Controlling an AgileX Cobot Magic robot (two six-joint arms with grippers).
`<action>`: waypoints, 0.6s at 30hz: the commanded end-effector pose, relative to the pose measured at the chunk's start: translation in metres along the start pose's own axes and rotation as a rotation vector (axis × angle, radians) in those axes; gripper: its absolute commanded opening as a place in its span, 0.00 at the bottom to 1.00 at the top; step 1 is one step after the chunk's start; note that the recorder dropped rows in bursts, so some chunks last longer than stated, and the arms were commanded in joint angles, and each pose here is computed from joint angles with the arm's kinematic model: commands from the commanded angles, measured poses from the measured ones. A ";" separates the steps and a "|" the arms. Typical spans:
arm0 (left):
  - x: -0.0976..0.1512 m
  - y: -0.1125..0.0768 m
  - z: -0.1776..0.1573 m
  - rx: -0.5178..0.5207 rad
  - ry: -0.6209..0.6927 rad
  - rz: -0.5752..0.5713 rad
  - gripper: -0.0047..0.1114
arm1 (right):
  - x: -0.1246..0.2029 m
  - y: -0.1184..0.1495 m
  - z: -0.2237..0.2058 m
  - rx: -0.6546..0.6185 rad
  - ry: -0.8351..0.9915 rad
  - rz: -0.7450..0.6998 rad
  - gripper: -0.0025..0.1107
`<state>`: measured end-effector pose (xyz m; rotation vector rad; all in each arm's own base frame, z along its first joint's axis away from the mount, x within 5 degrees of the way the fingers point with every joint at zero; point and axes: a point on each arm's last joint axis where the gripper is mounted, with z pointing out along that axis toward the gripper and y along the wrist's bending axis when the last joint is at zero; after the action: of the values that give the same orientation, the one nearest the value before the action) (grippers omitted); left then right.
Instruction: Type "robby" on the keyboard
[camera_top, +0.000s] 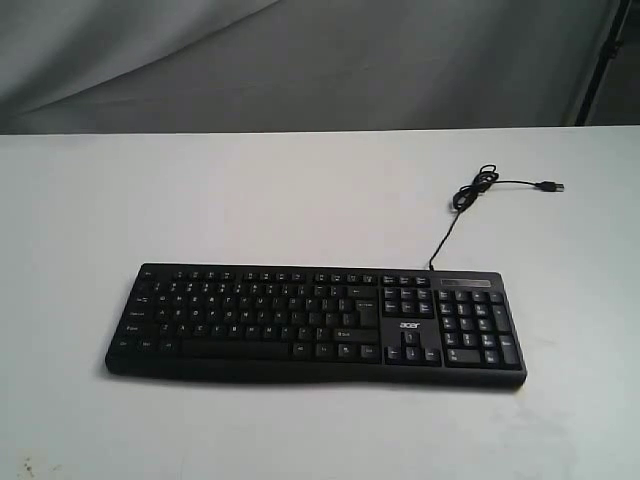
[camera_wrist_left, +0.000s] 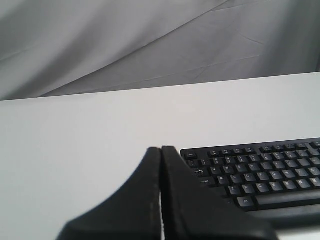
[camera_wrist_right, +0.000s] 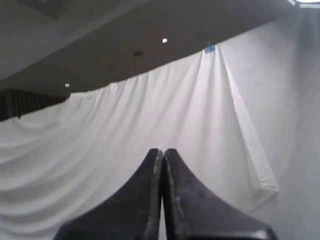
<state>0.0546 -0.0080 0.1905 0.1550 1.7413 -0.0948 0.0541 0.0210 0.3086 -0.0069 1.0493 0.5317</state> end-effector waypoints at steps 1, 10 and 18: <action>0.001 0.000 0.000 0.005 -0.005 0.003 0.04 | -0.004 -0.001 0.046 0.003 0.171 0.002 0.02; 0.001 0.000 0.000 0.005 -0.005 0.003 0.04 | 0.005 -0.003 0.168 -0.183 0.580 -0.033 0.02; 0.001 0.000 0.000 0.005 -0.005 0.003 0.04 | 0.000 -0.021 0.252 -0.176 0.609 -0.173 0.02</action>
<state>0.0546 -0.0080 0.1905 0.1550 1.7413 -0.0948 0.2560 0.0702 0.4169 -0.4118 1.6141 0.5607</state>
